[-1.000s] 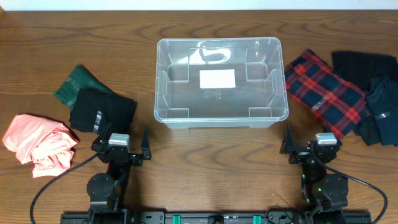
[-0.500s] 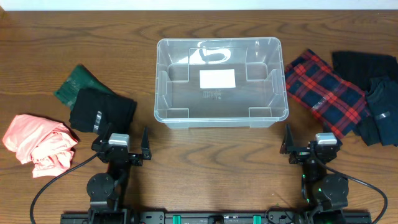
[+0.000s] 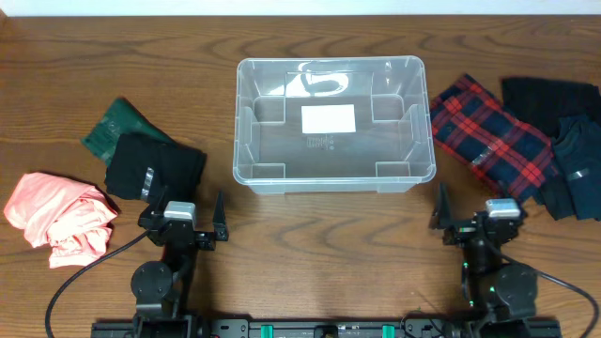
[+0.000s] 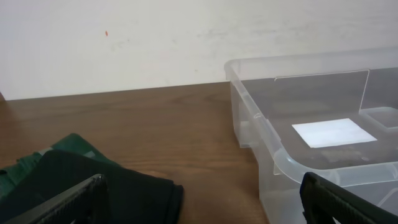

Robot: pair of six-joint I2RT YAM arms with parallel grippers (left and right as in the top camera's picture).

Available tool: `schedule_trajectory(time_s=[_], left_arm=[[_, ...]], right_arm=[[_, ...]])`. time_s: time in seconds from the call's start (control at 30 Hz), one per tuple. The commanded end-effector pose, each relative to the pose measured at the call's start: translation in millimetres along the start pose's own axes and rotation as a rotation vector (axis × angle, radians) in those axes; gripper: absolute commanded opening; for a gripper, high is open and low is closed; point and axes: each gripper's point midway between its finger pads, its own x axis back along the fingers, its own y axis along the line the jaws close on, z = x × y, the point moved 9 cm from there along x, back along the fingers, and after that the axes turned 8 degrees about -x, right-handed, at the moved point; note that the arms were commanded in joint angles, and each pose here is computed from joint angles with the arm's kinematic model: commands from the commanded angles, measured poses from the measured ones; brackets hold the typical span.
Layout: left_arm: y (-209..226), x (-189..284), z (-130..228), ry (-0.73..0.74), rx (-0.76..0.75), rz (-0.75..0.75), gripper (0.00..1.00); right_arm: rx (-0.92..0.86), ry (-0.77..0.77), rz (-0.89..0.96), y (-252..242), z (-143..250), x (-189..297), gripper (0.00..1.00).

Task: Pack container
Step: 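Reach the right gripper to the plaid shirt and grasp it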

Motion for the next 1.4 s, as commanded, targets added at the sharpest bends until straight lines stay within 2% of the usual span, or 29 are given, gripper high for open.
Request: schedule_trajectory(time_s=[0.0,0.23,0.4,0.53,0.7,0.8,0.9,1.07,1.37], left_arm=[[-3,-1,11,0.042,-0.016,0.017,0.98],[-3,-1,11,0.042,-0.016,0.017,0.98],[-3,-1,11,0.042,-0.016,0.017,0.98],[-3,-1,11,0.042,-0.016,0.017,0.98],[-3,-1,11,0.042,-0.016,0.017,0.98],[-3,-1,11,0.042,-0.016,0.017,0.98],[-3,-1,11,0.042,-0.016,0.017,0.98],[-3,-1,11,0.042,-0.016,0.017,0.98],[-3,-1,11,0.042,-0.016,0.017,0.98]], right_arm=[[0.074,-0.012,0.087,-3,-42,3,0.99],[0.155,0.241,0.176,0,-87,-28,0.99],[0.297,0.542,0.195,2,-109,-62,0.99],[0.346,0.755,0.251,-7,-120,-85,0.99],[0.472,0.841,0.274,-10,-134,-102,0.99],[0.596,0.936,0.189,-11,-120,-107,0.99],[0.63,1.071,0.141,-14,-97,-109,0.99],[0.676,1.212,0.089,-18,-56,-123,0.99],[0.673,1.339,0.089,-30,-4,-149,0.99]])
